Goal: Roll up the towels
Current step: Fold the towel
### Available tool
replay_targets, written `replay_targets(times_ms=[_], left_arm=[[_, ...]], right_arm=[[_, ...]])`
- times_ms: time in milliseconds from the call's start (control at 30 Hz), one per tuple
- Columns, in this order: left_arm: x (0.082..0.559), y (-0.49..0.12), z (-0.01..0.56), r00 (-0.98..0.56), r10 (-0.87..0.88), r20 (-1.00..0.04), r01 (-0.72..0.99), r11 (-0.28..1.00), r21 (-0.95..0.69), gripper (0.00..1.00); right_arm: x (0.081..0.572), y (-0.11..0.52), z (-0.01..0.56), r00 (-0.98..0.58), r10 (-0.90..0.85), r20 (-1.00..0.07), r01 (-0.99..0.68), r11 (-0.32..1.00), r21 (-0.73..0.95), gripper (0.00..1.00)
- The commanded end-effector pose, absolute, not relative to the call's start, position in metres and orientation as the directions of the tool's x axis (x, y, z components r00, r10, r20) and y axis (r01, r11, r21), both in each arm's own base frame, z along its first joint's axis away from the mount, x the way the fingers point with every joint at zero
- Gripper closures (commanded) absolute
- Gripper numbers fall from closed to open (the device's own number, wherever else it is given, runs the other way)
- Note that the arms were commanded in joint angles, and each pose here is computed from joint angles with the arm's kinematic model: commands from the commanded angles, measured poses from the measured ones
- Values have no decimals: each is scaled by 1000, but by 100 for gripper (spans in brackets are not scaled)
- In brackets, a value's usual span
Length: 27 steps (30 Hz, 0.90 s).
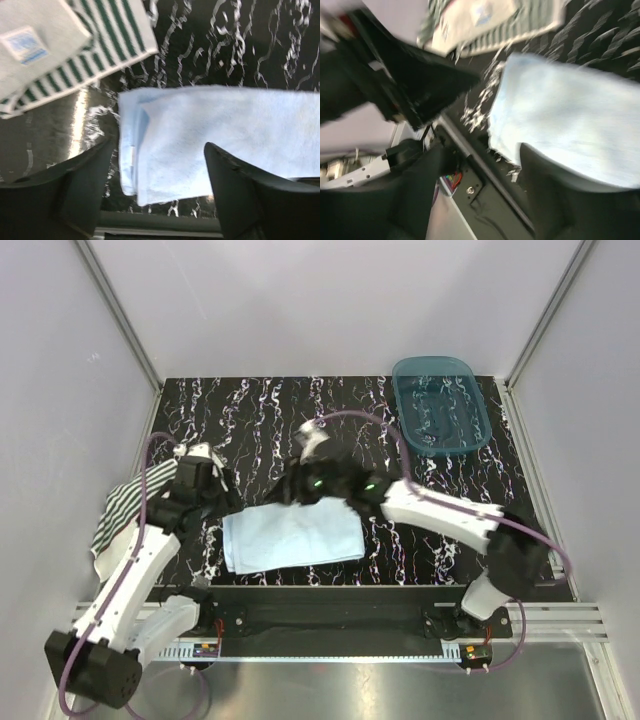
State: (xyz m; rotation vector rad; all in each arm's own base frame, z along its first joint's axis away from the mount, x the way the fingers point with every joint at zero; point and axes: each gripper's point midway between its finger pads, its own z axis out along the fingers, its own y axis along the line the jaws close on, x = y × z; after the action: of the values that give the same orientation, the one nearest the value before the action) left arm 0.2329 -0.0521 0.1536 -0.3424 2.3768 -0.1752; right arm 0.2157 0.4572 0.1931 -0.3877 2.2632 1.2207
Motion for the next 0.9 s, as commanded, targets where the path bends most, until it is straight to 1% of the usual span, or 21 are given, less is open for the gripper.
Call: replay_targets(times_ms=[0, 33, 67, 100, 133, 167, 267, 300, 367, 400, 433, 467, 500, 600, 700, 767, 867], left_arm=[[244, -85, 152, -726, -269, -633, -108, 954, -281, 29], [242, -100, 144, -755, -248, -607, -71, 951, -300, 36], [247, -110, 143, -749, -269, -605, -66, 940, -335, 39], [248, -116, 139, -757, -276, -592, -63, 933, -354, 43], [249, -121, 129, -777, -277, -565, -70, 931, -359, 49], [253, -124, 117, -788, -290, -544, -91, 928, -362, 59], [255, -131, 102, -805, -299, -513, -104, 922, -374, 65], [256, -131, 94, -816, -296, -497, -114, 925, -363, 65], [257, -131, 85, -824, -297, -483, -127, 927, -353, 65], [259, -126, 76, -827, -295, -478, -151, 936, -317, 65], [260, -119, 70, -823, -300, -483, -178, 943, -283, 65], [260, -114, 66, -823, -312, -476, -210, 944, -256, 65], [260, -105, 58, -822, -312, -476, -241, 948, -206, 65], [260, -96, 48, -823, -318, -471, -279, 948, -152, 64], [262, -94, 43, -818, -329, -472, -299, 944, -139, 62], [264, -88, 39, -807, -338, -485, -322, 939, -120, 59], [263, -79, 23, -811, -360, -460, -360, 928, -92, 58]], right_arm=[[272, 372, 188, -806, 167, -568, -316, 690, 651, 48], [271, 356, 175, -825, 171, -538, -287, 694, 661, 70], [275, 345, 168, -833, 183, -522, -262, 700, 664, 80], [282, 335, 162, -838, 197, -509, -237, 709, 664, 87], [287, 323, 148, -849, 201, -489, -207, 725, 657, 93], [291, 318, 141, -850, 195, -490, -204, 736, 646, 100], [298, 312, 114, -870, 167, -465, -186, 761, 622, 100], [300, 311, 105, -875, 164, -455, -179, 764, 620, 100], [306, 305, 82, -899, 176, -400, -132, 762, 634, 100], [309, 303, 74, -902, 197, -384, -114, 750, 652, 100], [306, 300, 60, -919, 195, -341, -85, 748, 658, 100], [317, 294, 57, -913, 230, -338, -63, 738, 672, 100], [316, 291, 50, -916, 234, -326, -57, 729, 683, 100], [318, 277, 31, -922, 251, -295, -19, 732, 681, 100], [316, 264, 13, -927, 252, -277, 10, 755, 655, 100], [313, 256, 5, -928, 261, -266, 30, 765, 644, 100], [309, 250, 0, -930, 272, -247, 47, 754, 655, 100]])
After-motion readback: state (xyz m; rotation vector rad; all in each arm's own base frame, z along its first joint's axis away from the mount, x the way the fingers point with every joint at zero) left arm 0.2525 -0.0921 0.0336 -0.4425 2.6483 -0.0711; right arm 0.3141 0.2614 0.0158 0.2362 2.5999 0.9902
